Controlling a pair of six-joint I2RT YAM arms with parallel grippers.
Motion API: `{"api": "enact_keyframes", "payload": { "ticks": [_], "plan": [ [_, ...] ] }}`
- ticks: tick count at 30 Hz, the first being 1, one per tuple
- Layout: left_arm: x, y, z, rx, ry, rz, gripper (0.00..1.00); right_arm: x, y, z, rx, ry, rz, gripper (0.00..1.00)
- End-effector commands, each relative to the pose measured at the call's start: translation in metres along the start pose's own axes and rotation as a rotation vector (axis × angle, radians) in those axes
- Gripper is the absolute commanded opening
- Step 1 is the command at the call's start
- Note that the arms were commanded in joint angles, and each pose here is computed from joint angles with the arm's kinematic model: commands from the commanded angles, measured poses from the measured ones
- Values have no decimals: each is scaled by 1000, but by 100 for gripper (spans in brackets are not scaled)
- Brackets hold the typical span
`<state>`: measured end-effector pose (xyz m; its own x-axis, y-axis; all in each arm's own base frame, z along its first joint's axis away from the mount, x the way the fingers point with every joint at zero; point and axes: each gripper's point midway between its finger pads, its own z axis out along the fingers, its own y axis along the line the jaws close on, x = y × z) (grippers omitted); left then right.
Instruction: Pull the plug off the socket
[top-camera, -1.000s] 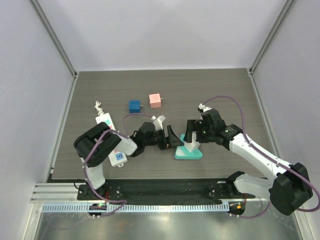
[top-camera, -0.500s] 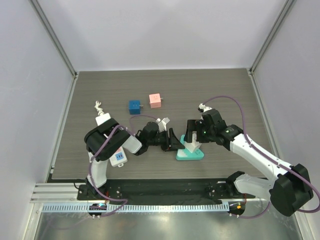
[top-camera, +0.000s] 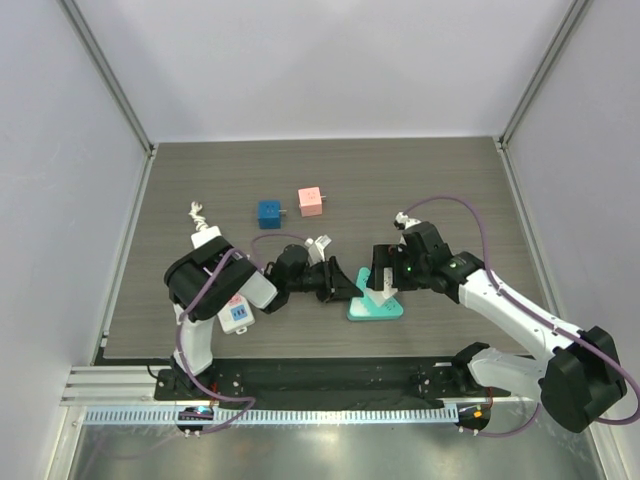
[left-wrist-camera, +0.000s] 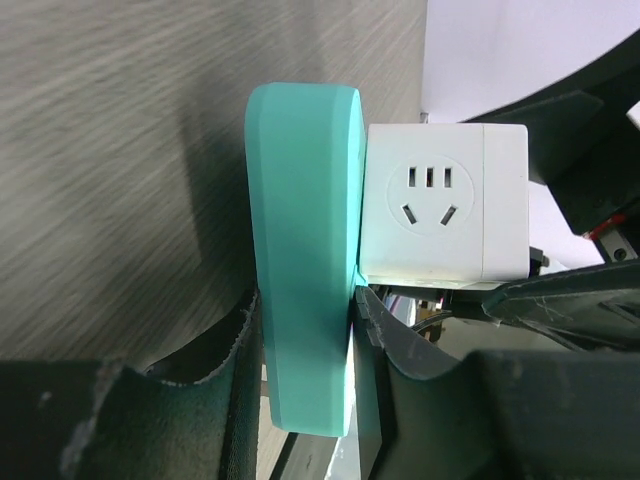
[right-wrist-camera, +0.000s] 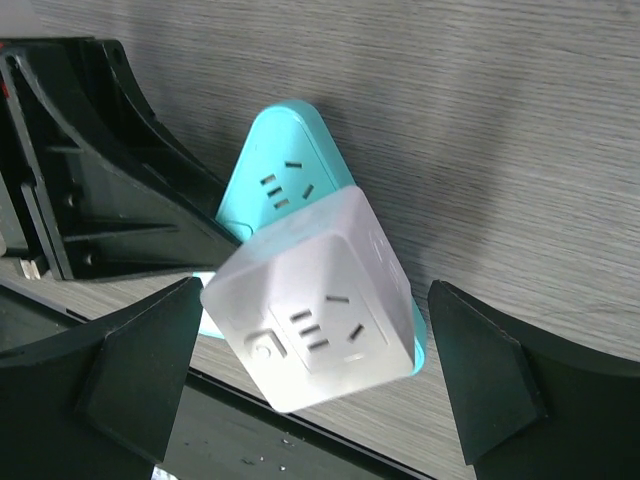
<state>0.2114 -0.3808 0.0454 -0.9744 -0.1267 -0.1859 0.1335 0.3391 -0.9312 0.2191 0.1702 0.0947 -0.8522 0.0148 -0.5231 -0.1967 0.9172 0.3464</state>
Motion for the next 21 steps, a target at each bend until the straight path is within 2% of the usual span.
{"api": "enact_keyframes", "payload": {
  "ticks": [1, 9, 17, 21],
  "plan": [
    [-12, 12, -12, -33, -44, 0, 0, -6, 11, -2, -42, -20, -29, 100],
    [-16, 21, -28, -48, -58, -30, 0, 2, 26, 12, -49, 13, -123, 99],
    [-17, 27, -33, -60, -61, -45, 0, -13, 30, 21, 18, -32, -208, 98],
    [-16, 29, -34, -65, -56, -52, 0, -18, 33, 22, 8, -50, -235, 94]
  ]
}}
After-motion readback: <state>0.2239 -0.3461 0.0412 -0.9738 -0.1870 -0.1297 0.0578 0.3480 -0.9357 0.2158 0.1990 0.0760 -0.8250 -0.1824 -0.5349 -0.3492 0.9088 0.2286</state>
